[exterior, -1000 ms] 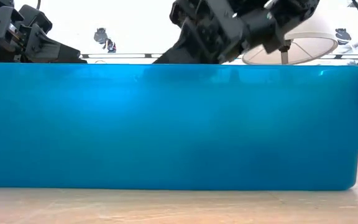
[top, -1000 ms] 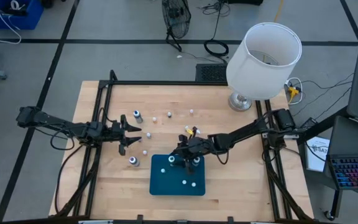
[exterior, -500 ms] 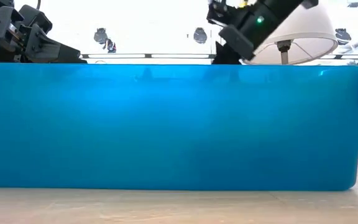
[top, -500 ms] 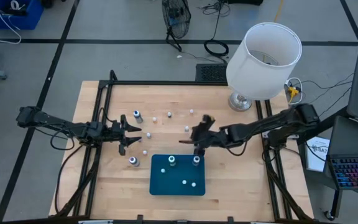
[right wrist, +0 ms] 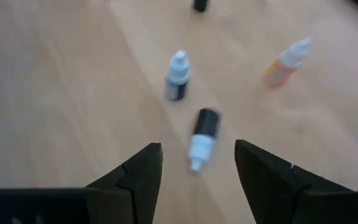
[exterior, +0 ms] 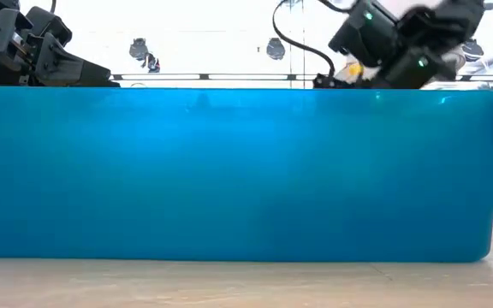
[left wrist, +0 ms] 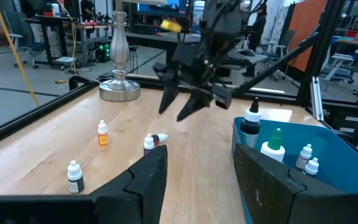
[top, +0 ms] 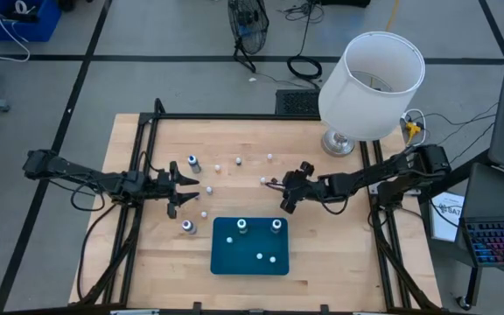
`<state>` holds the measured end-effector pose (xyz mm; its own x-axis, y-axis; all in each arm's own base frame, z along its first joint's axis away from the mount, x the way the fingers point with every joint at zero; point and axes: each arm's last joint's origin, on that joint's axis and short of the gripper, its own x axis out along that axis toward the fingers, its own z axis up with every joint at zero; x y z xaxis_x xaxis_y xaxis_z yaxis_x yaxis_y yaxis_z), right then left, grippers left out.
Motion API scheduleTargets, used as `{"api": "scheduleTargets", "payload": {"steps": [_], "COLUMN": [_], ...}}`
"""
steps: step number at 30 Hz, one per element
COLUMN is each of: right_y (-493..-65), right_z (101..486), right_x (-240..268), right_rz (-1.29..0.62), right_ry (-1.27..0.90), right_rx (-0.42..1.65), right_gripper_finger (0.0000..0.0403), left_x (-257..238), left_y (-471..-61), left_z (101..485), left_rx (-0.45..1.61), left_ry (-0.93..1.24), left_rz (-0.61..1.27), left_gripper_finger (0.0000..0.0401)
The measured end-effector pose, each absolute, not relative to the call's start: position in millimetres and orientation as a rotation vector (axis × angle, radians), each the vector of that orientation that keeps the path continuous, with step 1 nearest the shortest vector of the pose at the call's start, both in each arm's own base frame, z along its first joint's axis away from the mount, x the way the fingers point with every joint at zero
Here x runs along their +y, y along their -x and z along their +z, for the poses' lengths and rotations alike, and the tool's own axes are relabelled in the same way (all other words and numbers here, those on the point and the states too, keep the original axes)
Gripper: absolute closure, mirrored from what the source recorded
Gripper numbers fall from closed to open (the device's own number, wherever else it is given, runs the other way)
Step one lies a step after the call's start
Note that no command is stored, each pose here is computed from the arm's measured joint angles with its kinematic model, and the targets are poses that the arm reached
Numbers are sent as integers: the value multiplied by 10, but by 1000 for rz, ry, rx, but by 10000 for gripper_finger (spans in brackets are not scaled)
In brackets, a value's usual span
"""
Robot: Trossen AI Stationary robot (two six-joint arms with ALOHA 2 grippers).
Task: Pick & Place food coloring
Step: Put the red food coloring bottle into the blue container
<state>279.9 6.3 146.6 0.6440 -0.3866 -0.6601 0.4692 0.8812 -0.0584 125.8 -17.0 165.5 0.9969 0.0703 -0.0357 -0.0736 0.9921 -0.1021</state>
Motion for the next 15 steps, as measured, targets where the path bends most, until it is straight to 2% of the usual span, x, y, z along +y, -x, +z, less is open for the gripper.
{"api": "scheduleTargets", "payload": {"steps": [5,15], "right_y": [-2716,-2736], "right_z": [1343,1207], "right_x": [-25,-230], "right_rz": [-440,-452], "right_ry": [-192,-192], "right_rx": [667,700], "right_gripper_finger": [215,216], "left_x": [-170,-170], "left_y": [-1258,-1258], "left_z": [1655,1655], "left_rx": [32,32], "left_ry": [104,104], "left_rz": [72,72], "left_gripper_finger": [214,215]}}
